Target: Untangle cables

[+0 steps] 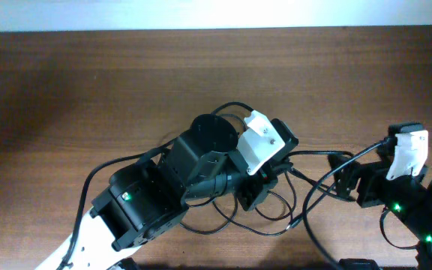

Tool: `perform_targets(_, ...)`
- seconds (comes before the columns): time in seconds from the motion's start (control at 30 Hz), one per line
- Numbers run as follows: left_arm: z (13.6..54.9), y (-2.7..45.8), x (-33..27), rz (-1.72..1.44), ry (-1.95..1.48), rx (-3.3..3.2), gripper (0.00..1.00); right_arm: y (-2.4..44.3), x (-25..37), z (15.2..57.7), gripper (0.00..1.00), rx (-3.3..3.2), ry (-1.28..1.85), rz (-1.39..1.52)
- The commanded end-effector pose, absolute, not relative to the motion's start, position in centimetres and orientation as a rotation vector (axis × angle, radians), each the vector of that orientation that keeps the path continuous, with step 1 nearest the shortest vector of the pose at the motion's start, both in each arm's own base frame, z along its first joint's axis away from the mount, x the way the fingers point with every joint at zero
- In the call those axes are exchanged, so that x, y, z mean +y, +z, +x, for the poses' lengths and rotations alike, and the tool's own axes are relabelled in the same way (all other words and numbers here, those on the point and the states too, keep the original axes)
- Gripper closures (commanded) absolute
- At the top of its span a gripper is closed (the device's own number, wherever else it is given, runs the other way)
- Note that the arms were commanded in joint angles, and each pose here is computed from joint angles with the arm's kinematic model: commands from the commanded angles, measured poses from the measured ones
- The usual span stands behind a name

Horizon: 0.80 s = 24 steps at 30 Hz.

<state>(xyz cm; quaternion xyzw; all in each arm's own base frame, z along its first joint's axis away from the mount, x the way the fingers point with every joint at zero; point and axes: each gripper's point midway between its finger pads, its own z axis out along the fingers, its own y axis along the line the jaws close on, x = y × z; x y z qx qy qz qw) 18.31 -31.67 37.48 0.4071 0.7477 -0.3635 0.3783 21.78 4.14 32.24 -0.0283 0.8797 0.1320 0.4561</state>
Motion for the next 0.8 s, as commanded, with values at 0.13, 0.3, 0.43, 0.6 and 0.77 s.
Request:
perform_targets(0.13, 17.3, 40.8, -27.4, 0.934, -0.845, 1.846, 1.00, 31.3, -1.2, 22.4, 0.01, 2.208, 0.034, 0.211)
perform_targets(0.3, 17.9, 41.7, -23.6, 0.813, -0.695, 1.850, 1.00, 31.2, -1.3, 22.4, 0.01, 2.207, 0.043, 0.235)
perform_targets(0.43, 17.9, 41.2, -22.8, 0.796, -0.658, 1.878, 1.00, 31.2, -1.4, 22.4, 0.01, 2.204, 0.042, 0.254)
perform_targets(0.6, 17.4, 40.4, -23.9, 0.836, -0.721, 1.911, 1.00, 32.4, -1.0, 23.2, 0.01, 2.145, 0.101, 0.286)
perform_targets(0.77, 17.0, 37.6, -27.5, 0.968, -0.835, 1.994, 1.00, 35.0, 2.6, 24.5, 0.77, 2.047, 0.329, 0.137)
